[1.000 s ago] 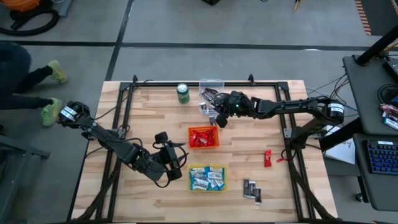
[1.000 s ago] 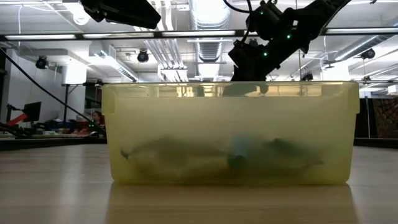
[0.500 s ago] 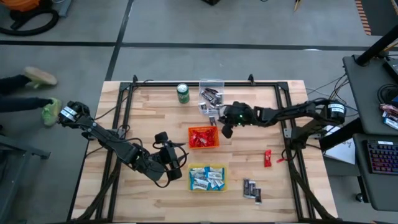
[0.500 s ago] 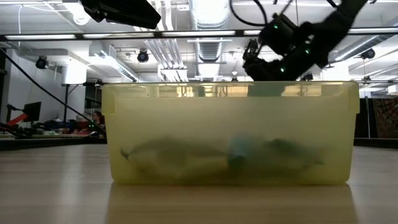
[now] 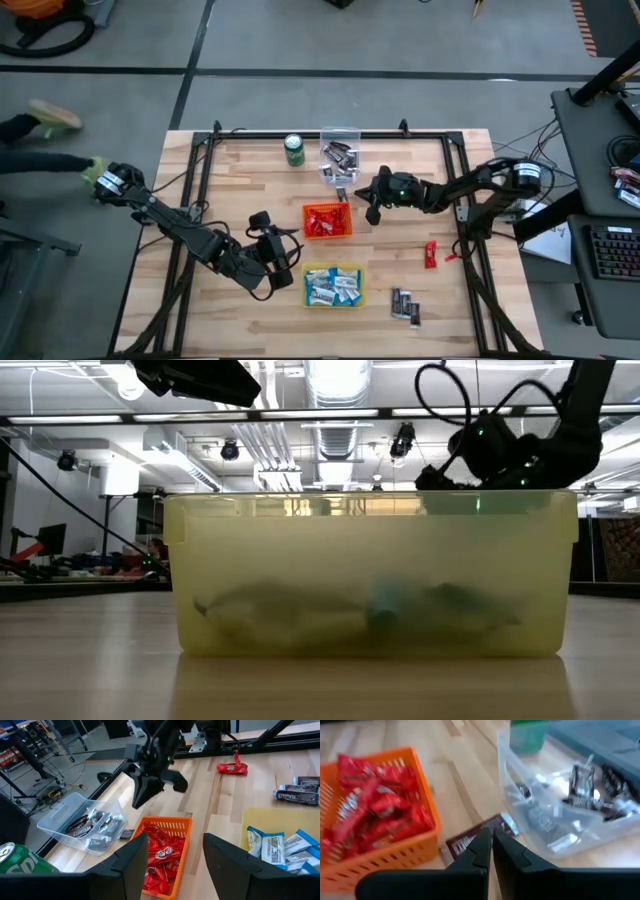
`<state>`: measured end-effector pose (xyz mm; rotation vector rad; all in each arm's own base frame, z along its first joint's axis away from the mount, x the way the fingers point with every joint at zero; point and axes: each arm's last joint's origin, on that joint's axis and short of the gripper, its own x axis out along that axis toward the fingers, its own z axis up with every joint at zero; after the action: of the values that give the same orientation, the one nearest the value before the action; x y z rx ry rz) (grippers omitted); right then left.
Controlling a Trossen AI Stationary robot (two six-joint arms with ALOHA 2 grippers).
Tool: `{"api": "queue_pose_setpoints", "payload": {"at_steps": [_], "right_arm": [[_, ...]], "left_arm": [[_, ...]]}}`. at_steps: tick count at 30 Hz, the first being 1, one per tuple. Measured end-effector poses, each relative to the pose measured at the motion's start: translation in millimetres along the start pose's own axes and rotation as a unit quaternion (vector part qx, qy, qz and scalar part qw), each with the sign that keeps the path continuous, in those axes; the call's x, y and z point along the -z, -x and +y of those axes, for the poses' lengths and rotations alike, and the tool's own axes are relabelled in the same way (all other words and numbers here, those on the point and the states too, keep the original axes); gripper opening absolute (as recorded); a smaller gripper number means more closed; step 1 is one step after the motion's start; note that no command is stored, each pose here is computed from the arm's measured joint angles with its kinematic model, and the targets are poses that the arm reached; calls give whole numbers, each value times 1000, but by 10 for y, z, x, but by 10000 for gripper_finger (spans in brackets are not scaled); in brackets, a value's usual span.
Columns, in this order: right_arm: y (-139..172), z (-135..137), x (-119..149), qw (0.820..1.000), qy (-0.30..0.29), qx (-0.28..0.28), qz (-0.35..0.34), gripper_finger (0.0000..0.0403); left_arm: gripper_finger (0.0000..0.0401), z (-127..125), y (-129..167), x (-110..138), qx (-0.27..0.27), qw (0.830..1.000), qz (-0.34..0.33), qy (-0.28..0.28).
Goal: Sort candy
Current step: Put the black candy into the transparent bin
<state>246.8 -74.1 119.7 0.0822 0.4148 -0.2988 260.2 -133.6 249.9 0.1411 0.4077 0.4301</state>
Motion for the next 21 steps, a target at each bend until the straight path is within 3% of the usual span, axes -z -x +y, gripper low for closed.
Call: {"api": "queue_pose_setpoints", "payload": {"at_steps": [12, 21], "right_arm": [[-286, -83, 308, 1000, -13, 5, -28, 9], [-440, -85, 314, 999, -20, 3, -24, 9]], "left_arm": [[174, 44, -63, -45, -9, 999, -9, 34], [174, 44, -64, -47, -9, 999, -10, 36]]}}
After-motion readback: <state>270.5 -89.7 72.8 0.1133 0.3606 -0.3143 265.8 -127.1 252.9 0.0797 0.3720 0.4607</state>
